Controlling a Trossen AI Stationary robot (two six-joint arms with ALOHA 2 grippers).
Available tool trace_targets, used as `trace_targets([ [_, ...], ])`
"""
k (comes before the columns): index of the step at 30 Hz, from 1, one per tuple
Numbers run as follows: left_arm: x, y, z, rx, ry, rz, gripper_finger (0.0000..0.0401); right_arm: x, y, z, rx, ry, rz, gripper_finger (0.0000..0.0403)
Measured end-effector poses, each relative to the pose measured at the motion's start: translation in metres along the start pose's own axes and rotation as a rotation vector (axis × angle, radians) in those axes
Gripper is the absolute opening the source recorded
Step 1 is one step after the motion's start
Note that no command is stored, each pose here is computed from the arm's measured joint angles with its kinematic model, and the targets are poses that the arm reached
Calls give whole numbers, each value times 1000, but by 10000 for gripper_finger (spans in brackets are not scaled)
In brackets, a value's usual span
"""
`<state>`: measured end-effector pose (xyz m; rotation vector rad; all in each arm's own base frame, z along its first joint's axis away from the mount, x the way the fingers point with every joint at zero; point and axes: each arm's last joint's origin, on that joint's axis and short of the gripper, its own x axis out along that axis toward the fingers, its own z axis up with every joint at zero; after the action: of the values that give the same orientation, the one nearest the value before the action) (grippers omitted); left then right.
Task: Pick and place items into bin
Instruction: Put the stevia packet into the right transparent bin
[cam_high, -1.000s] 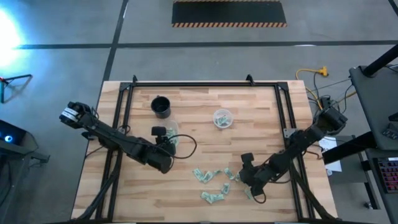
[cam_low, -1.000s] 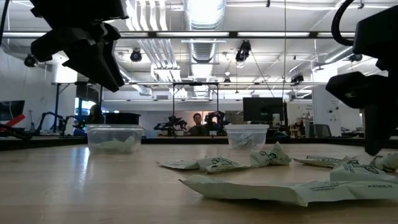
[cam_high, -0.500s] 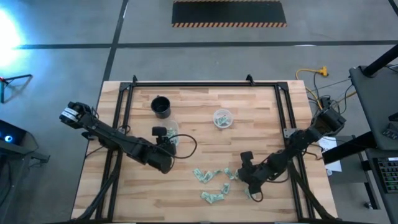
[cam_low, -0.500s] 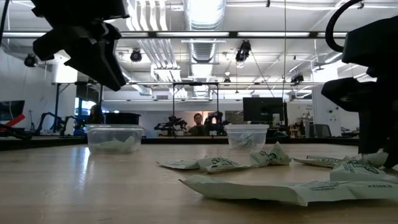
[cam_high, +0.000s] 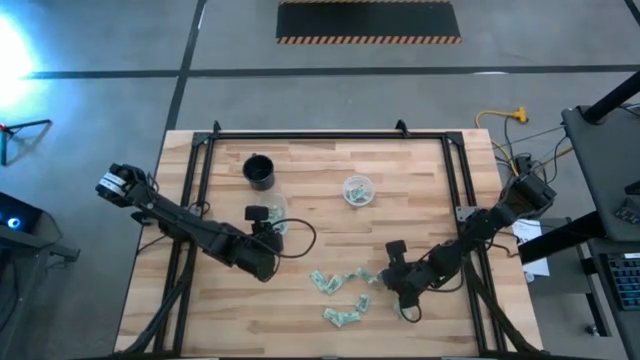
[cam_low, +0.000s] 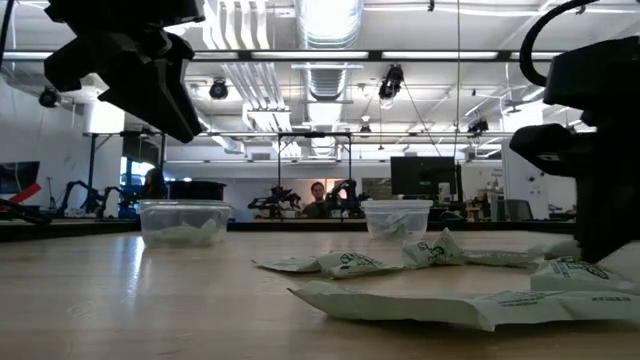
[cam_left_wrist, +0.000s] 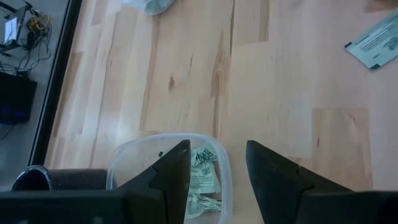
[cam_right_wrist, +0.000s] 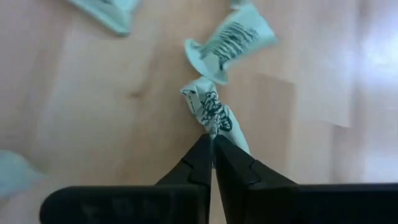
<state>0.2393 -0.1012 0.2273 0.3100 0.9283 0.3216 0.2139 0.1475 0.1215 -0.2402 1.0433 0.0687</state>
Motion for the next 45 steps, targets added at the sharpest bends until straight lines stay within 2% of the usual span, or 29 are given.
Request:
trace_targets([
  [6,-5,-6,0,10,-25,-22,139,-7,-3,6,-44,-53,-61,8],
  [15,-13,-16,5,1,-88,-63,139,-19,-23,13,-32,-140,-323,8],
  [20,-15,-18,5,1,-100,-71,139,-22,-53,21,15,-148,-446,8],
  [26,-16,-20,5,-3,-112,-78,139,-19,-110,26,107,-79,-558,8],
  [31,-15,-20,4,-1,-109,-78,139,-16,-157,27,173,-39,-514,8],
  [35,-15,-20,4,1,-107,-77,139,-13,-183,26,201,-52,-459,8],
  [40,-14,-20,3,3,-105,-76,139,-10,-199,21,235,-53,-384,8],
  [45,-14,-20,2,4,-104,-75,139,-10,-202,21,235,-61,-370,8],
])
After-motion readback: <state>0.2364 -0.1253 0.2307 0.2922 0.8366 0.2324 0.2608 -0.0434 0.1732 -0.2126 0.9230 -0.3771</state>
